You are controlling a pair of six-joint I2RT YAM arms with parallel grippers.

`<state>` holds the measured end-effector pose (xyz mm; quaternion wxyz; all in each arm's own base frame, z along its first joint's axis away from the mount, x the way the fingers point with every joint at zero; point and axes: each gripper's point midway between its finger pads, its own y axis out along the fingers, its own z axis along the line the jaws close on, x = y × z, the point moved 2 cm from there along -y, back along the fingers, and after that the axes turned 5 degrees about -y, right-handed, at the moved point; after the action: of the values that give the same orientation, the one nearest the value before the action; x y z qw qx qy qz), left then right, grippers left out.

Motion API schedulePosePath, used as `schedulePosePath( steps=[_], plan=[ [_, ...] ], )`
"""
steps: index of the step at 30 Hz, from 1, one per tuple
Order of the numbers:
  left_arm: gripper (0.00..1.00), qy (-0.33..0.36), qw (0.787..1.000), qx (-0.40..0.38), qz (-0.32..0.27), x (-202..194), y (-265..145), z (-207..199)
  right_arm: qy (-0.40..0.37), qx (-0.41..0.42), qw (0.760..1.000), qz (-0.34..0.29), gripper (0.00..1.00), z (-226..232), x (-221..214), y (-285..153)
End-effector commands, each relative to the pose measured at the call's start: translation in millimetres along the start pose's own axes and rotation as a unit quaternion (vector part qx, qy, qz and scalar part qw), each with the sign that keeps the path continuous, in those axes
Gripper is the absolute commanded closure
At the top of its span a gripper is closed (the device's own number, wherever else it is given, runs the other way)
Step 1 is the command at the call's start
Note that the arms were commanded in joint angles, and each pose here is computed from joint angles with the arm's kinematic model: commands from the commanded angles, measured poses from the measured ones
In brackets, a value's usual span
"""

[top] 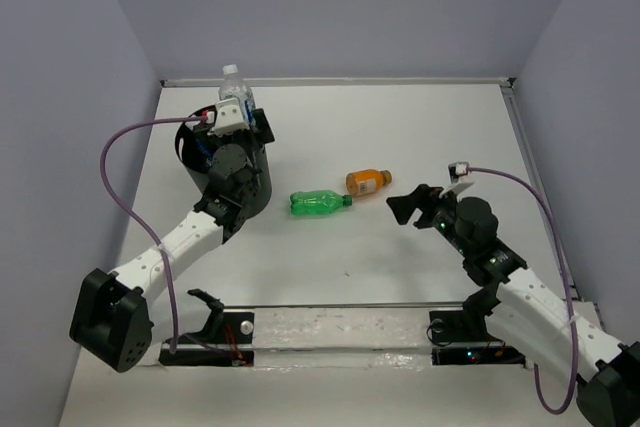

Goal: Put the plastic bottles in the bin

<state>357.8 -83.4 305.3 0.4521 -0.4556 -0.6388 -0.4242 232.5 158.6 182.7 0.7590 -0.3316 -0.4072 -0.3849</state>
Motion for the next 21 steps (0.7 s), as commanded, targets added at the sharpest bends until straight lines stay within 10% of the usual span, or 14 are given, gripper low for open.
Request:
schedulePosePath(
  steps=[1,21],
  plan=[
    [0.01,-0.032,0.997,0.048,-0.058,36,-11,13,-0.007,0.037,0.999,-0.039,0.16,25,41,15],
    [0.01,-0.082,0.995,-0.053,-0.017,115,-66,10,-0.073,0.051,0.996,0.026,0.16,70,57,72]
  ],
)
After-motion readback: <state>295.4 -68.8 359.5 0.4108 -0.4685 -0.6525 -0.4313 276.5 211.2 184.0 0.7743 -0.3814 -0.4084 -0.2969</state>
